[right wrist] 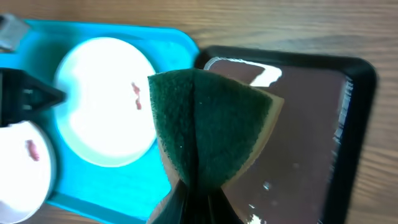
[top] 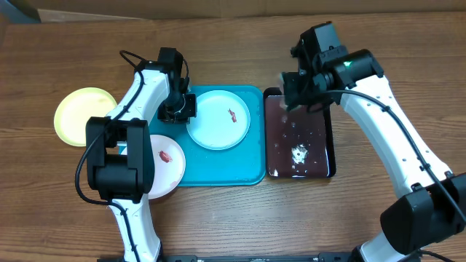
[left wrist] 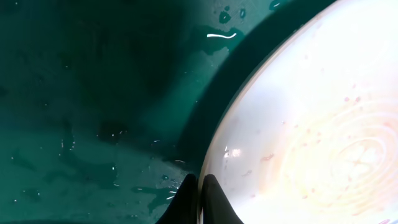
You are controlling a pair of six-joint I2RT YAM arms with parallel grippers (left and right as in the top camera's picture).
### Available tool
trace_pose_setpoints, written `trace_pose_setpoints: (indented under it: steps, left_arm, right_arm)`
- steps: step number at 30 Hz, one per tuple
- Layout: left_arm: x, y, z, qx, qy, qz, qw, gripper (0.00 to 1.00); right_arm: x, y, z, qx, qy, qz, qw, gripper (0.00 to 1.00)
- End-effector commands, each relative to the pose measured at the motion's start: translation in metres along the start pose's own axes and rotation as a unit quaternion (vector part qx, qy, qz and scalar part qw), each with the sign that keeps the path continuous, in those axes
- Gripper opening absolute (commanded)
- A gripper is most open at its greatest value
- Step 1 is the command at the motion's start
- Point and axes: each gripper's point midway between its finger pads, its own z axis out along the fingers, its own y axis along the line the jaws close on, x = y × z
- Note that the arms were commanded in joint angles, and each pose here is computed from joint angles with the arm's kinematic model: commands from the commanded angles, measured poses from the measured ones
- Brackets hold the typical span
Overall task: Clean dirty plates on tray and stack at the side
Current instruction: 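Scrub the light blue plate's stain with the sponge in the right gripper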
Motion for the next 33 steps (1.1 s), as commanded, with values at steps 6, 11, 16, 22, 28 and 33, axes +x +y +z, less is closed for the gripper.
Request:
trace_pose_setpoints:
  steps: [6,11,16,22,28,33]
  left_arm:
    - [0.003,-0.023,-0.001,0.003,-0.006,0.027,1.000,0.04]
    - [0.003,-0.024,-0.001,-0.002,-0.006,0.031,1.000,0.04]
    - [0.003,-0.022,-0.001,-0.009,-0.008,0.031,0.999,0.04]
    - [0.003,-0.021,-0.001,-0.010,-0.007,0.031,0.999,0.04]
    - [0.004,-0.021,-0.001,-0.010,-0.006,0.030,0.999,0.04]
    - [0.004,-0.021,-0.001,-0.010,-0.006,0.030,0.999,0.04]
  right_arm:
    - [-0.008,0.080,0.017,-0.065,-0.036,-0.065,0.995,0.04]
    - [-0.001,0.086,0.047,0.017,-0.045,-0.103,0.994,0.04]
    - [0.007,0.084,0.075,0.074,-0.040,-0.125,0.989,0.04]
    - [0.014,0.080,0.114,0.084,-0.016,-0.129,0.988,0.04]
    - [0.026,0.069,0.142,0.101,0.014,-0.128,0.987,0.04]
    - [0.032,0.062,0.153,0.112,0.025,-0.129,0.985,0.04]
